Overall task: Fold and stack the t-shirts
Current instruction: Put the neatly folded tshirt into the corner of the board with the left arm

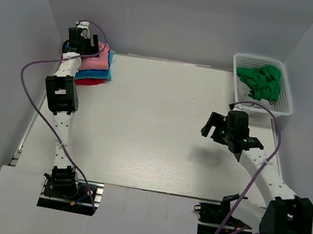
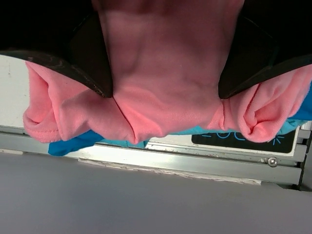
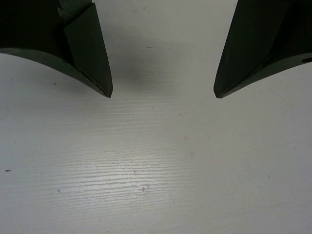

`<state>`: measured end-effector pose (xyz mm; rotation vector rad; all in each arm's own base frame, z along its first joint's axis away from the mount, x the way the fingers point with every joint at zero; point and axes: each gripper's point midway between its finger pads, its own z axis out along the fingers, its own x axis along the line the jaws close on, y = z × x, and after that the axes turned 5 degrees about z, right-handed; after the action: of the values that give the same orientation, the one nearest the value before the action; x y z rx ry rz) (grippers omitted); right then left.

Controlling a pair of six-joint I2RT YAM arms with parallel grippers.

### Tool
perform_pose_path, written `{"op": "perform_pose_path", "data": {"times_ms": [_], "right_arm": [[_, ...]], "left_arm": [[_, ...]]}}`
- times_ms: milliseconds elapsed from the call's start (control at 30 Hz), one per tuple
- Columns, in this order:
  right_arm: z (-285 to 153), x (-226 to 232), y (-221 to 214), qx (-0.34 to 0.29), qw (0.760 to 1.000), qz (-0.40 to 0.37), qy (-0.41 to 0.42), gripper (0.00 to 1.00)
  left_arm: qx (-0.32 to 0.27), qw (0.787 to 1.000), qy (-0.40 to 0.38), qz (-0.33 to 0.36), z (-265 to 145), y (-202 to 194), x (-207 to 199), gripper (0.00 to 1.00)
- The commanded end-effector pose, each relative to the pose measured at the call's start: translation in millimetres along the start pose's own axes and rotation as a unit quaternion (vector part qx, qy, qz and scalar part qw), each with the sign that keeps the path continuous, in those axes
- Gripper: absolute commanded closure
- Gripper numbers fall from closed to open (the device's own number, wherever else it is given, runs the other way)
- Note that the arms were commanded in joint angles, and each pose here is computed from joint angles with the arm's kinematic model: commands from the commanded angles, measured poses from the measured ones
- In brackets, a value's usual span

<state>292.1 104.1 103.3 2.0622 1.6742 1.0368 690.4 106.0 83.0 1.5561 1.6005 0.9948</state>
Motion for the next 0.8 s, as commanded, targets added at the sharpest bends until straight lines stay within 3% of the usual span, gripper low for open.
{"op": "perform_pose_path", "data": {"times_ms": [0,233,433,567,600,633,667,733,767], "right_arm": [[-14,17,28,-0.049,0.998,-0.007,0.034,0.1],[-35,23,29,-0.069,0.996,-0.005,0.059,0.1],[-63,24,27,-0.091,0.993,-0.004,0.072,0.1],[-81,23,26,-0.103,0.992,-0.006,0.079,0.1],[-85,20,22,-0.1,0.992,-0.004,0.076,0.1],[-85,20,19,-0.097,0.992,-0.001,0.076,0.1],[-89,22,18,-0.101,0.992,-0.003,0.081,0.1],[-88,13,10,-0.1,0.992,0.003,0.075,0.1],[-87,11,2,-0.096,0.993,0.005,0.075,0.1]], "left_arm": [[-0.037,0.999,0.007,-0.007,-43,60,3,0.0],[-0.115,0.993,0.038,0.009,-118,154,4,0.0],[-0.127,0.992,0.012,-0.004,-172,185,-8,0.0],[-0.082,0.996,-0.042,-0.015,-210,165,-41,0.0],[-0.053,0.997,-0.05,-0.023,-209,140,-45,0.0],[-0.065,0.995,-0.062,-0.036,-242,150,-59,0.0],[-0.02,0.995,-0.077,-0.052,-241,108,-71,0.0],[-0.018,0.988,-0.123,-0.089,-270,85,-107,0.0],[-0.045,0.983,-0.155,-0.09,-303,64,-132,0.0]]}}
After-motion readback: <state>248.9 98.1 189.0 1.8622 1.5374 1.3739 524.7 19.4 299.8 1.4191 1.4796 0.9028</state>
